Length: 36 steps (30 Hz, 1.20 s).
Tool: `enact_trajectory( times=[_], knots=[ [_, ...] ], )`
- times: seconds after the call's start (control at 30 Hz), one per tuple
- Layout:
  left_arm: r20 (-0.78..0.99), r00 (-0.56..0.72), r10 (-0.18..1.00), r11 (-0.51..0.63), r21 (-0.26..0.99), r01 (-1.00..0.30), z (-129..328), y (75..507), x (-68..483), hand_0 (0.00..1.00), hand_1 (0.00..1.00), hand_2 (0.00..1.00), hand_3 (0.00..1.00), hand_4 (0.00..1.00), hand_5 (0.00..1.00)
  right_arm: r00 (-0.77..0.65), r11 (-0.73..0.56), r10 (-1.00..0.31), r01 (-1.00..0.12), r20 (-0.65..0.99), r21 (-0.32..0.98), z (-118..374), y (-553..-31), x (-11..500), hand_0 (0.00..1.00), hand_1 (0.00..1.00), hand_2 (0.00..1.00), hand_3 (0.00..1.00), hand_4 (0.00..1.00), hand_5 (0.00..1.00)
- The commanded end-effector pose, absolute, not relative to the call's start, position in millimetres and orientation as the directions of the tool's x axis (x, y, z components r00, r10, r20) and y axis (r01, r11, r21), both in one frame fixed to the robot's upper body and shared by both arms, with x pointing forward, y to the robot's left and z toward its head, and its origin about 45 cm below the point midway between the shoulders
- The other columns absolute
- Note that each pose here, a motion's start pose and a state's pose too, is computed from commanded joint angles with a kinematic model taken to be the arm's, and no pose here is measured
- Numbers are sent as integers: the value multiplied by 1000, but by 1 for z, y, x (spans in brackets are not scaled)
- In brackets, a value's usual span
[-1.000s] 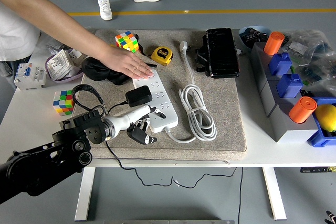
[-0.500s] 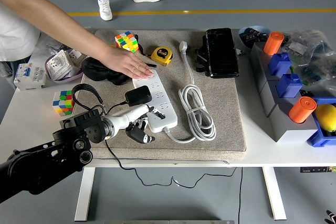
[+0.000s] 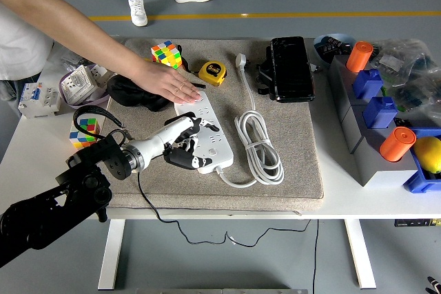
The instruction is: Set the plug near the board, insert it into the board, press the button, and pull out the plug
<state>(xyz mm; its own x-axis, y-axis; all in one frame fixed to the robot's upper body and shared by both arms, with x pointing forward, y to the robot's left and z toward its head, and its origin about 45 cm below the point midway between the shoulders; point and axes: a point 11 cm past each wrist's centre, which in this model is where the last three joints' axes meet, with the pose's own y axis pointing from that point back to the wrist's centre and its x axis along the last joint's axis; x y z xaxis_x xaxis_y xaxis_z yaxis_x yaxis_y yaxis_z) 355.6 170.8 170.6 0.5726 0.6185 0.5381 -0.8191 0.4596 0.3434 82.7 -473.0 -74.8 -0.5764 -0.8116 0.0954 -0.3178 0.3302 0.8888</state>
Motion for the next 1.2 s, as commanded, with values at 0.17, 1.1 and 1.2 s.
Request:
enact_trajectory(
  times=[0.17,1.1,1.2],
  knots=[
    [529,480,700,422,237,-875,174,178,362,240,374,514,621,772,98,-577,330,-811,-318,95,889,-75,-473,83,609,666,664,541,824,494],
    [822,274,499,288,141,-947,156,199,386,756,770,772,761,998,382,-567,332,-818,-319,103,887,-73,-476,84,609,666,663,542,824,494],
    [843,274,463,273,158,-949,153,199,388,708,727,748,753,998,376,-565,333,-818,-319,104,887,-73,-476,85,609,666,664,542,824,493]
  ],
)
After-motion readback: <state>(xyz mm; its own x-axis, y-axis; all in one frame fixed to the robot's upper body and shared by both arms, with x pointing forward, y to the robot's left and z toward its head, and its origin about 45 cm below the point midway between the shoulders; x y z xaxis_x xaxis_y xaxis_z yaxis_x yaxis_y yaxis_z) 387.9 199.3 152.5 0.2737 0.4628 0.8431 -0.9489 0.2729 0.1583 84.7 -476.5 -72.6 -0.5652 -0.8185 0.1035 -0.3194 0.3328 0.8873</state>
